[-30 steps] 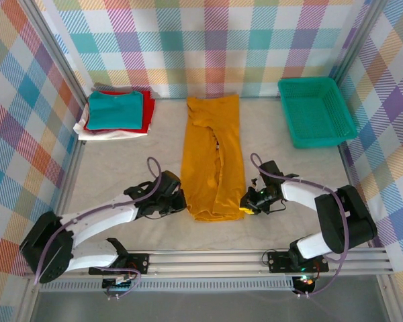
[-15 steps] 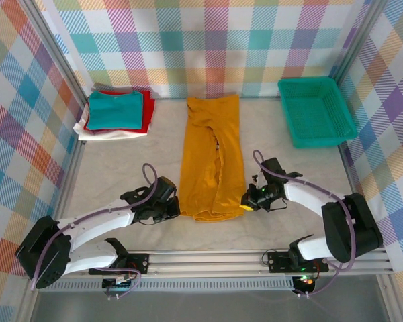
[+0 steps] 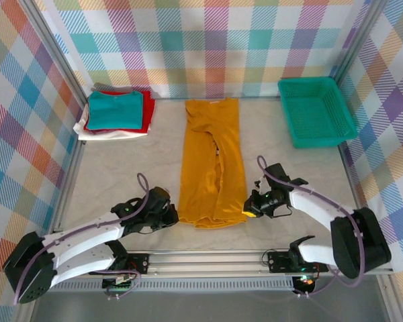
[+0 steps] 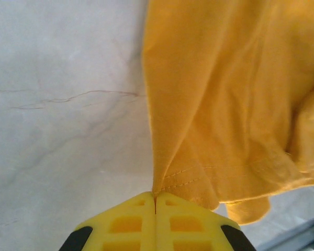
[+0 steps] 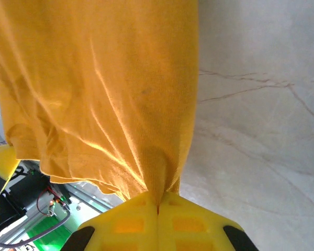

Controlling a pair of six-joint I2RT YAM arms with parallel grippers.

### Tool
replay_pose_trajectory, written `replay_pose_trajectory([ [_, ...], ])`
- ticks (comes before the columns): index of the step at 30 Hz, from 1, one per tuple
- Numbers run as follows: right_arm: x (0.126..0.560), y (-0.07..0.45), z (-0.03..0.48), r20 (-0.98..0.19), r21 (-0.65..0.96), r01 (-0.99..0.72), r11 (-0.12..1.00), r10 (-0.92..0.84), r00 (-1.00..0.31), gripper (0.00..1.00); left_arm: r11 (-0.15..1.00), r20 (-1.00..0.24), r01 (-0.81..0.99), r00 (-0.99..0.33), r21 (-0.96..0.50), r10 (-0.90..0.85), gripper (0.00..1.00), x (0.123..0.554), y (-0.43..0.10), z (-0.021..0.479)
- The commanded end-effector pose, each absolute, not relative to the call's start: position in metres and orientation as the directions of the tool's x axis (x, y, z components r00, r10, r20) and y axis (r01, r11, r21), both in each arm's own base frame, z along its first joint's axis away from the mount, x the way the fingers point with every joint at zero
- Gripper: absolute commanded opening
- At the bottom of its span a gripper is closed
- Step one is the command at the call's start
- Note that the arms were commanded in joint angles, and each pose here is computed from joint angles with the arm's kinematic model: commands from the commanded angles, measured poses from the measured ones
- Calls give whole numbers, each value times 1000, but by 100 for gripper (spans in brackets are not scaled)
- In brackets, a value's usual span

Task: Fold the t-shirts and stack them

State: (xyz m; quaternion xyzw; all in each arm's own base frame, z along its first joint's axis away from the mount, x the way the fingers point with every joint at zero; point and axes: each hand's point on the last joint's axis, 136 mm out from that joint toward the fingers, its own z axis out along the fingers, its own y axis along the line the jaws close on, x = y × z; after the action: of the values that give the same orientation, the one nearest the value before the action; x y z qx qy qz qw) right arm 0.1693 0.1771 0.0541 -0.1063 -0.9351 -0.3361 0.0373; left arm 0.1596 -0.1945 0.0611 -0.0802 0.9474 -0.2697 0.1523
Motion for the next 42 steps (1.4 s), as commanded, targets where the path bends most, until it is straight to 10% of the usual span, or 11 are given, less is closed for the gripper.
replay_pose_trajectory([
  [1,180,179,71,113,627,215,749,186,-976,0,837,-325,-22,-916,-547,-237,0,174,-200,93],
  [38,483,180,119,-169,632,122,766,289,-942,0,907,-558,97,-814,-410,-165,0,500,-205,144],
  [42,520,174,128,-184,648,133,750,323,-928,42,920,-586,71,-789,-385,-184,47,546,-196,147],
])
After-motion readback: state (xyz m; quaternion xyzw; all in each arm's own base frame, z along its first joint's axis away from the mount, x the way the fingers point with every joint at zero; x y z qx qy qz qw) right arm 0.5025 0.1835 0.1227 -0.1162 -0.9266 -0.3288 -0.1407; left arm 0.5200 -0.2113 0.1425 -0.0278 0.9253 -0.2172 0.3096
